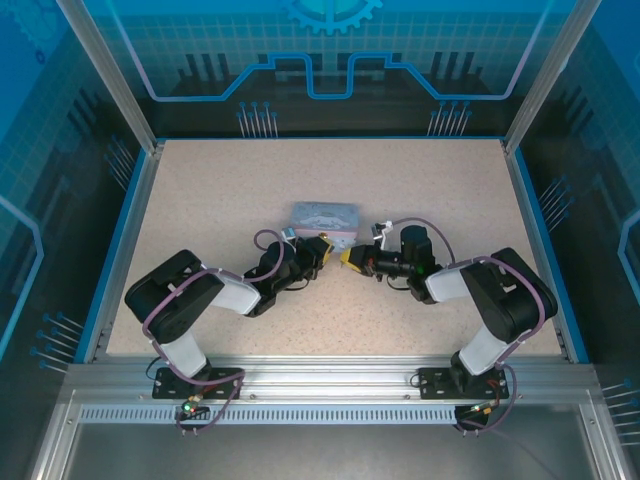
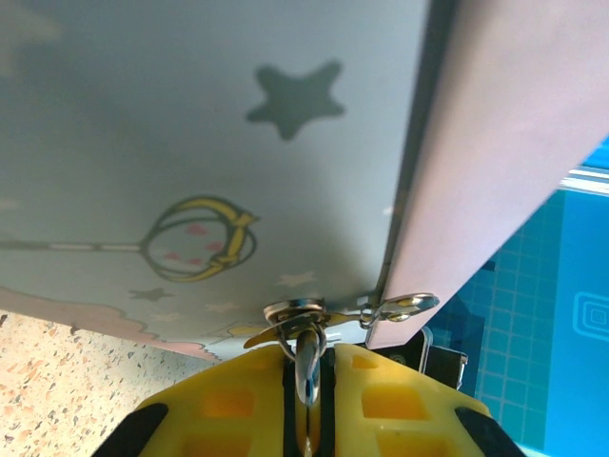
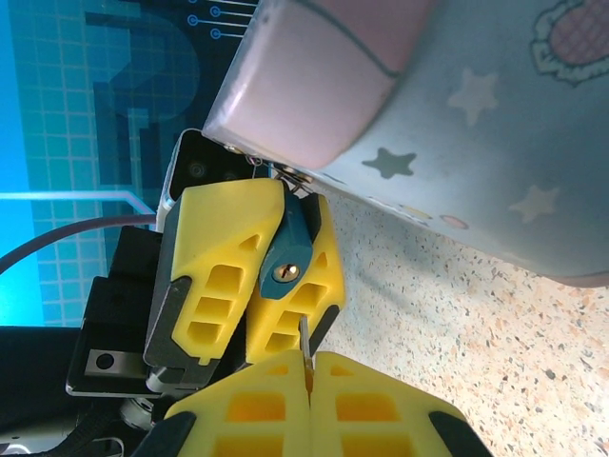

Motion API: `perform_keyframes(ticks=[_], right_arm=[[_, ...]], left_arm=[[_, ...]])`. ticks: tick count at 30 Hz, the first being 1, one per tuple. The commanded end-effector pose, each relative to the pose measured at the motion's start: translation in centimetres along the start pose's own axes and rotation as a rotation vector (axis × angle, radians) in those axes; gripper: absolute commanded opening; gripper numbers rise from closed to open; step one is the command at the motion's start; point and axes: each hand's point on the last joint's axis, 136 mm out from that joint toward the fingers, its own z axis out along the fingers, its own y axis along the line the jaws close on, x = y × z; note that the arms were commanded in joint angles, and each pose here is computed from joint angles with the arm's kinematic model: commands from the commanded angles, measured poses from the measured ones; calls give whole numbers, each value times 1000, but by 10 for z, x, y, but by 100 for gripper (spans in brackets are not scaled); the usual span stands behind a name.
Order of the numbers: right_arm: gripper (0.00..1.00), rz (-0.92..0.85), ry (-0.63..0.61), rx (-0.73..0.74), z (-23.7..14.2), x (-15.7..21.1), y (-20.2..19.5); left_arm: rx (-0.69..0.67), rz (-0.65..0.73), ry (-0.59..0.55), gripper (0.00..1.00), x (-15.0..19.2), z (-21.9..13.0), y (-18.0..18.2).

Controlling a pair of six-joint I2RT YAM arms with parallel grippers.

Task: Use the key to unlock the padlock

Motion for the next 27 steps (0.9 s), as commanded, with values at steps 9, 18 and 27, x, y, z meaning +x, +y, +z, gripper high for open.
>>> perform_keyframes(ticks=[9,18,27], right_arm=[[0,-36,-13,-29,11,-10,18],[0,-26,-11,-32,12,-8,14],[0,-29,-12,-27,3,0,15]], left_arm=[[89,-1,40,0,10,-1,-29],[88,-1,40,0,10,-1,-29],[88,-1,39,0,10,-1,-29]])
